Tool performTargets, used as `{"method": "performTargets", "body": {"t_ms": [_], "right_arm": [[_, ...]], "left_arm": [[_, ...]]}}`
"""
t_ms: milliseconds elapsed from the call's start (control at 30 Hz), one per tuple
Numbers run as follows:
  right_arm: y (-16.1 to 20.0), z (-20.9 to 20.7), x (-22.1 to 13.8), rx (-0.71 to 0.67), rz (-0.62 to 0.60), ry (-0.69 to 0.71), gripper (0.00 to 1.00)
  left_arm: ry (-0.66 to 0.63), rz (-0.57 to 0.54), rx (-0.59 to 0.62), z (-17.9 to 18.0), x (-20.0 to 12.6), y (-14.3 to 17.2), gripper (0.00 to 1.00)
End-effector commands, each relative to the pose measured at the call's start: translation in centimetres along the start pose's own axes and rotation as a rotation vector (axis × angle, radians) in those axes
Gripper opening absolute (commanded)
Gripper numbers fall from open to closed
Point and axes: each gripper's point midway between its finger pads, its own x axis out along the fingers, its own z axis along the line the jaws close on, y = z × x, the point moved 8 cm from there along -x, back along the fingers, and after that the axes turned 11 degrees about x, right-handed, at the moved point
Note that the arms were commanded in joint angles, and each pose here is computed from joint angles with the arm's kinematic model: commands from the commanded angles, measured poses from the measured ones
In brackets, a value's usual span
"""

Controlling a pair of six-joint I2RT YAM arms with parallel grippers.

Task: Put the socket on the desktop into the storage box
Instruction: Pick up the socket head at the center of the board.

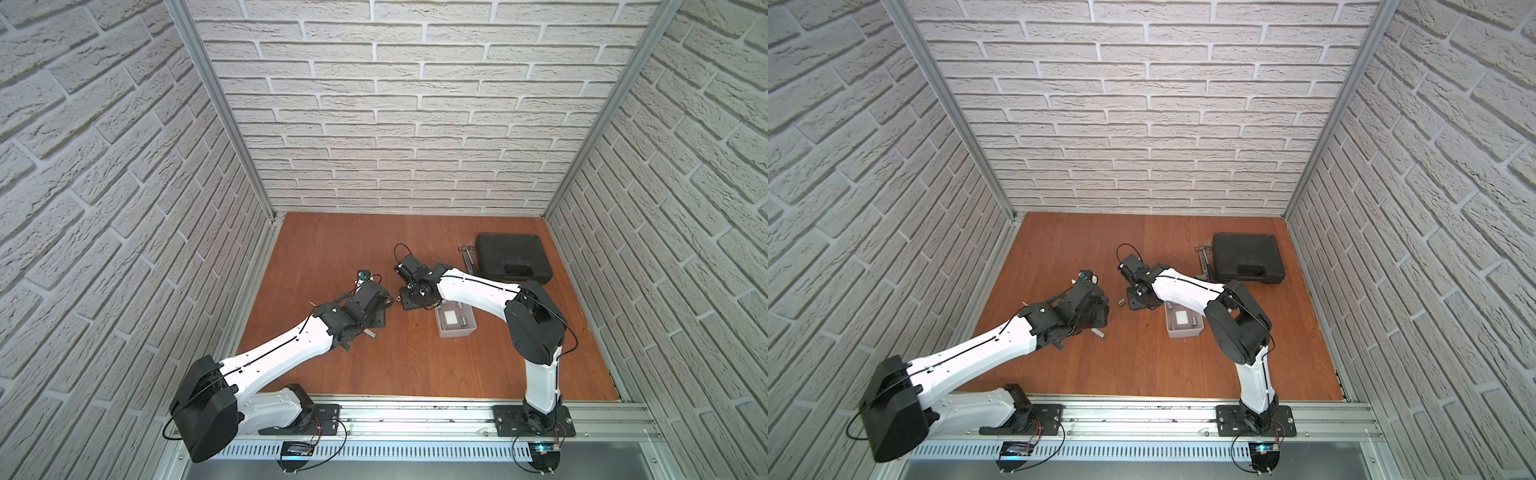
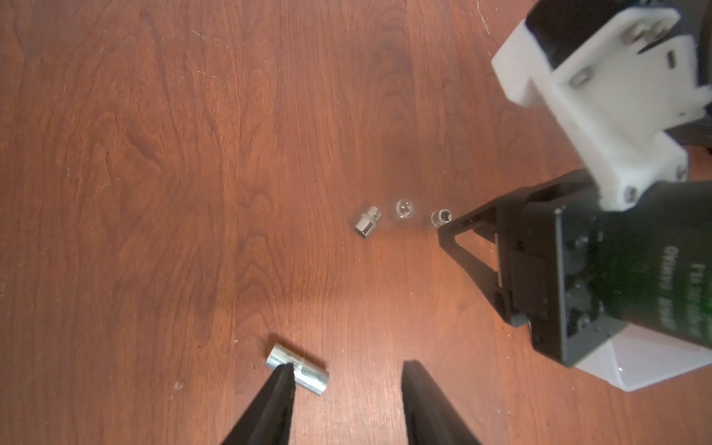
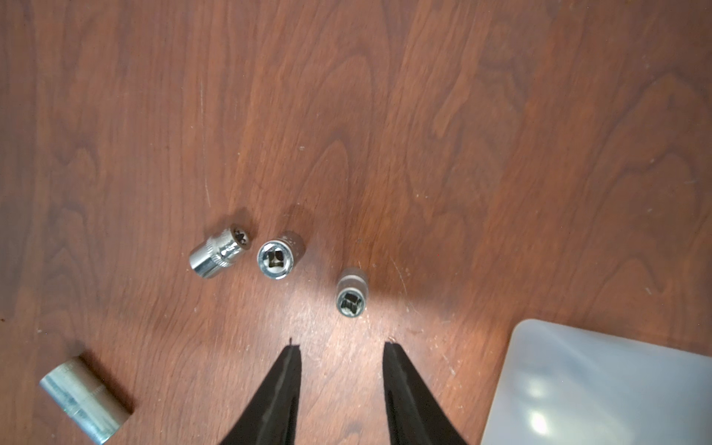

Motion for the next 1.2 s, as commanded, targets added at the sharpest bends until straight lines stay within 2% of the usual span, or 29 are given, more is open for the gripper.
{"method": "performTargets", "body": {"t_ms": [0,1167], "right_arm": [[-0.6,0.4,0.3,-0.025,-0.019,0.019,0.4],[-0.7,0.6,3.5,-0.03,0.009,0.097,0.27]], "left_arm": [[0.004,0.006,-0.007,0.0,0.2,-0.1,0.51],[0.021,0.025,-0.005,0.2,0.8,0.4,0.52]]}}
